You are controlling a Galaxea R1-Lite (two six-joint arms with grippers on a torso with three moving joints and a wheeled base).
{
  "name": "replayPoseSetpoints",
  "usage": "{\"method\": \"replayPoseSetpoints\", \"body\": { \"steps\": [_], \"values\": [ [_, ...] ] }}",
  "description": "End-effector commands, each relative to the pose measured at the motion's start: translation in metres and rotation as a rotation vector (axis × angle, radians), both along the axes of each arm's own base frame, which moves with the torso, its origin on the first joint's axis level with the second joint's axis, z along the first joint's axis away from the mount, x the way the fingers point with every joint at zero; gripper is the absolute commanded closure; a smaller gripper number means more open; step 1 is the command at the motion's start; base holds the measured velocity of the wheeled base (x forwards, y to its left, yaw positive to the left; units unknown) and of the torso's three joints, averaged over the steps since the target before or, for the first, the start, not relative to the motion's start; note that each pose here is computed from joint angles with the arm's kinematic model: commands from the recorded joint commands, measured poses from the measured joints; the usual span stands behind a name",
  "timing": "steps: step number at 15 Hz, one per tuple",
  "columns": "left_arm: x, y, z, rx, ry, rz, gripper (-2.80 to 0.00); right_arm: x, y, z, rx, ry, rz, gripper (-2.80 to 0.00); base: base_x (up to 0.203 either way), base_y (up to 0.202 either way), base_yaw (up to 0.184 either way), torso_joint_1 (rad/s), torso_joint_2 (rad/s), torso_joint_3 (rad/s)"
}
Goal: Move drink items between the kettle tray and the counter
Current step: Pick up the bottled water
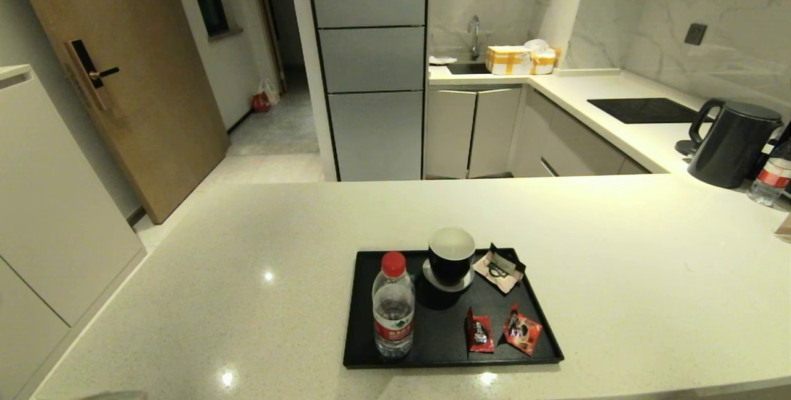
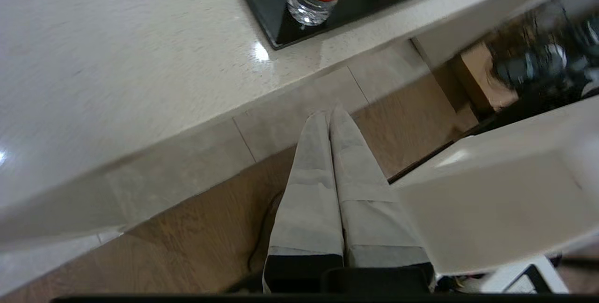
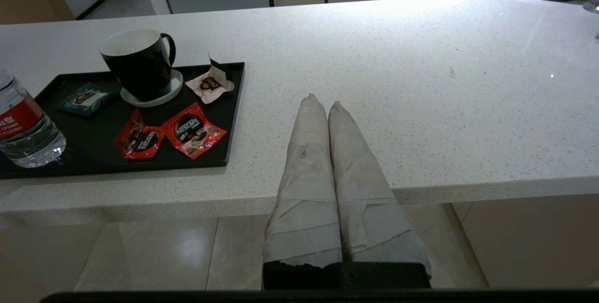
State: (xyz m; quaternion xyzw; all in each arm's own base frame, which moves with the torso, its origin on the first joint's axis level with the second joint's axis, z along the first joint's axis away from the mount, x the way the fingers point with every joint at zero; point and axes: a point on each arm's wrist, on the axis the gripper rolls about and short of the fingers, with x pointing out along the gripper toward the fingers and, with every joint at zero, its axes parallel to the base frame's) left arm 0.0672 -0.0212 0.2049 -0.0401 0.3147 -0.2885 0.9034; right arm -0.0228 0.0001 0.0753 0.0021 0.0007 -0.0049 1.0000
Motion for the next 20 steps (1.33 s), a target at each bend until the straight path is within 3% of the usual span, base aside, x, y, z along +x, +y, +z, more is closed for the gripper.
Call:
{"method": "replayPoseSetpoints", "body": {
  "steps": [1, 5, 6, 10, 13, 18, 20],
  "values": [
    [0.066, -0.012, -0.036, 0.01, 0.141, -0.055, 0.0, 0.0, 0.0, 0.0, 0.0, 0.002, -0.001, 0.0, 0.0, 0.0, 0.0, 0.0, 0.0, 0.0],
    [0.115, -0.025, -0.081, -0.019, 0.156, -0.166, 0.0, 0.0, 0.0, -0.001, 0.0, 0.002, 0.001, 0.0, 0.0, 0.0, 0.0, 0.0, 0.0, 0.0],
    [0.122, -0.028, -0.09, -0.011, 0.149, -0.193, -2.8, 0.0, 0.0, -0.001, 0.0, 0.003, -0.001, 0.0, 0.0, 0.0, 0.0, 0.0, 0.0, 0.0],
    [0.13, -0.035, -0.101, 0.007, 0.083, -0.264, -2.8, 0.0, 0.0, 0.0, 0.0, 0.002, -0.001, 0.0, 0.0, 0.0, 0.0, 0.0, 0.0, 0.0],
    [0.161, -0.052, -0.14, 0.02, 0.05, -0.361, -2.8, 0.0, 0.0, -0.001, 0.0, 0.002, 0.001, 0.0, 0.0, 0.0, 0.0, 0.0, 0.0, 0.0],
    [0.199, -0.099, -0.186, 0.016, -0.235, -0.5, -2.8, 0.0, 0.0, -0.001, 0.0, 0.002, 0.0, 0.0, 0.0, 0.0, 0.0, 0.0, 0.0, 0.0],
    [0.204, -0.122, -0.189, 0.006, -0.345, -0.516, -2.8, 0.0, 0.0, 0.0, 0.0, 0.002, -0.001, 0.0, 0.0, 0.0, 0.0, 0.0, 0.0, 0.0]
  ]
}}
